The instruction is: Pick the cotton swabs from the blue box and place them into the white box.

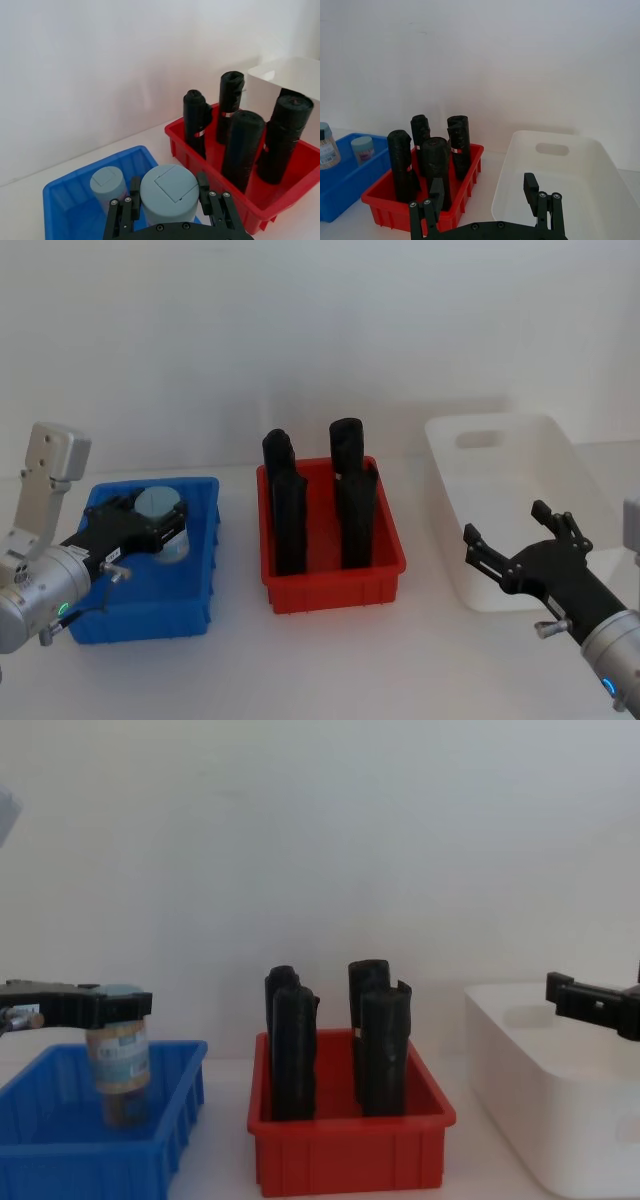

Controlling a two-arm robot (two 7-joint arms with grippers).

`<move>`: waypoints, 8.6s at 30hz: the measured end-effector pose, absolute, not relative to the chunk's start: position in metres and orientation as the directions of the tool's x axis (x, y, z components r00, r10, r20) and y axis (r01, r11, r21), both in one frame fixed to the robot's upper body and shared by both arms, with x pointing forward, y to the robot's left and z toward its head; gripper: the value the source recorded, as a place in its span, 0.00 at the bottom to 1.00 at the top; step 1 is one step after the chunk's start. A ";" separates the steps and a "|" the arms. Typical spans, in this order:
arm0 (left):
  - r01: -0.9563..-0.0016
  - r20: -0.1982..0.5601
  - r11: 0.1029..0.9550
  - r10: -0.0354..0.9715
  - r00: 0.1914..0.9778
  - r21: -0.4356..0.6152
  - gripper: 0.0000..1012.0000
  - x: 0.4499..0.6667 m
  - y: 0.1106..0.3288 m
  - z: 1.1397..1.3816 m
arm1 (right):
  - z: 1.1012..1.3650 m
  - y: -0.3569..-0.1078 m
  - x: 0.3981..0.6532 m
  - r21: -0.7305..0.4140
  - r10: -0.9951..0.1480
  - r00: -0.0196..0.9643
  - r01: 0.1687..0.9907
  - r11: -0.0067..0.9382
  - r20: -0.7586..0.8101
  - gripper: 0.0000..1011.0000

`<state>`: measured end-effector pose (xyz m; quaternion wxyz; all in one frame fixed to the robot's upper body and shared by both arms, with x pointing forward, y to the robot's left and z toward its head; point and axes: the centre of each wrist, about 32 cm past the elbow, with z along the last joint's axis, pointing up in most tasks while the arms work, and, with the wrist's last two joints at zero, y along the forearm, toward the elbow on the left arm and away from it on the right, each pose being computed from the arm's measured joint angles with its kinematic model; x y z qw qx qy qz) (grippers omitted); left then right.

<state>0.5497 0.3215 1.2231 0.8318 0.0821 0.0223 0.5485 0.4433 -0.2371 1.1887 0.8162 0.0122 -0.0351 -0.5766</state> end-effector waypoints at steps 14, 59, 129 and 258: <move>-0.815 0.038 0.556 0.822 0.568 0.160 0.66 0.550 0.308 1.262 | 1.189 -0.237 0.443 0.060 -0.942 0.333 0.940 0.335 0.043 0.99; -0.624 0.009 0.762 0.633 0.775 0.173 0.66 0.558 0.280 1.304 | 1.200 -0.222 0.449 0.016 -0.836 0.525 0.845 0.534 0.159 0.99; -0.619 0.009 0.766 0.628 0.778 0.173 0.66 0.558 0.280 1.305 | 1.223 -0.117 0.533 -0.057 -0.703 0.704 0.710 0.702 0.104 0.66; -0.618 0.008 0.767 0.627 0.779 0.173 0.99 0.558 0.279 1.305 | 1.189 -0.260 0.545 -0.048 -0.967 0.237 0.971 0.233 0.098 0.99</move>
